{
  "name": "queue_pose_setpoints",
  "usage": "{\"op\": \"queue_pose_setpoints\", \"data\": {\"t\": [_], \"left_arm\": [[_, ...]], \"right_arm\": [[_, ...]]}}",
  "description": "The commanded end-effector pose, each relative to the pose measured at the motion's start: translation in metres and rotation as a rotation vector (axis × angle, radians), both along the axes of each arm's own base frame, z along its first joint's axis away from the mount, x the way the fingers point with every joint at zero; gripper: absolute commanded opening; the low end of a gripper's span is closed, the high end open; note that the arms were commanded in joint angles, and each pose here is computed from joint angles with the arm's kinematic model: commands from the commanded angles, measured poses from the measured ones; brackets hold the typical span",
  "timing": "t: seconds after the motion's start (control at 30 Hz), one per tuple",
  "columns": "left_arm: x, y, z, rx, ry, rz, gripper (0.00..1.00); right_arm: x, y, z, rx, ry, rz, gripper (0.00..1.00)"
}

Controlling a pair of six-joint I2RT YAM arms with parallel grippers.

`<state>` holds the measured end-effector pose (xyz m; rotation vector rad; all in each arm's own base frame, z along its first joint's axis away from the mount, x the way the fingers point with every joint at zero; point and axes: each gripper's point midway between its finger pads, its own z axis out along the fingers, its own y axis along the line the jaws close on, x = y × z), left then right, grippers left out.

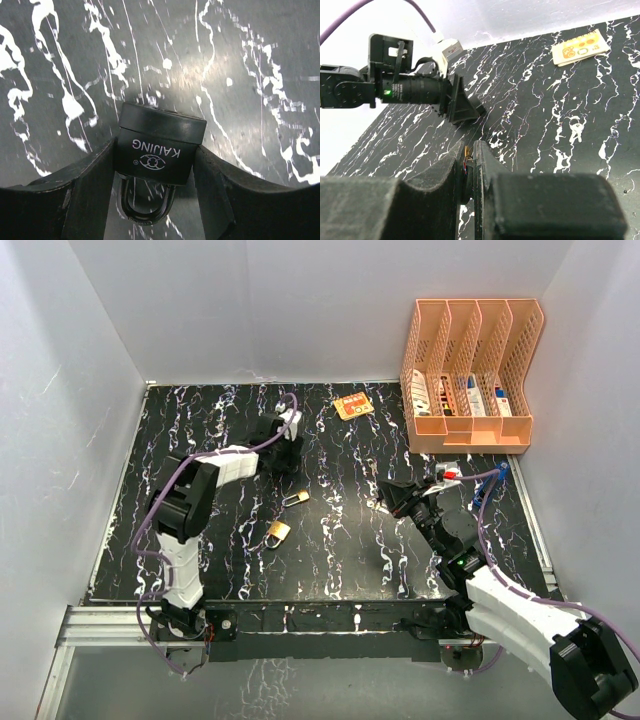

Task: Unlock with the key

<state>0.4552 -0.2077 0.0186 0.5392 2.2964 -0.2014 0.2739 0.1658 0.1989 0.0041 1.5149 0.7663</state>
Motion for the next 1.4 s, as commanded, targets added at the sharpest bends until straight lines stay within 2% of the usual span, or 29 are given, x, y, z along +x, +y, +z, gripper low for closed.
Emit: {"op": "queue_pose_setpoints", "data": {"t": [0.0,0.13,0.23,0.43,0.63,0.87,1.07,1.37], "left_arm": [[-0.008,-0.020,0.085,-0.113,-0.156,-0.074,0.00],[-0.031,-0.045,0.139,-0.188,-0.273,-0.142,0.00],[-0.055,-0.063,0.163,-0.232,-0.347,-0.196,0.00],[-0.108,-0.089,0.187,-0.349,-0.439,-0.311,0.00],[-0.159,-0.094,0.205,-0.490,-0.546,-0.440,0.00],[-0.191,-0.112,0.194,-0.509,-0.557,-0.559,0.00],[-0.227,-0.135,0.182,-0.514,-0.652,-0.712,0.00],[-0.244,-0.152,0.162,-0.491,-0.726,-0.790,0.00]], "right_arm": [[0.004,-0.006,0.037,0.051,-0.089,-0.036,0.00],[0.005,-0.007,0.037,0.045,-0.092,-0.044,0.00],[0.005,-0.007,0.037,0.043,-0.091,-0.043,0.00],[0.002,-0.007,0.042,0.051,-0.098,-0.039,0.00],[0.001,-0.006,0.049,0.059,-0.085,-0.028,0.00],[0.002,0.007,0.051,0.059,-0.011,0.028,0.00],[0.003,0.013,0.041,0.058,0.027,0.052,0.00],[-0.003,0.009,0.039,0.063,0.027,0.051,0.00]]}}
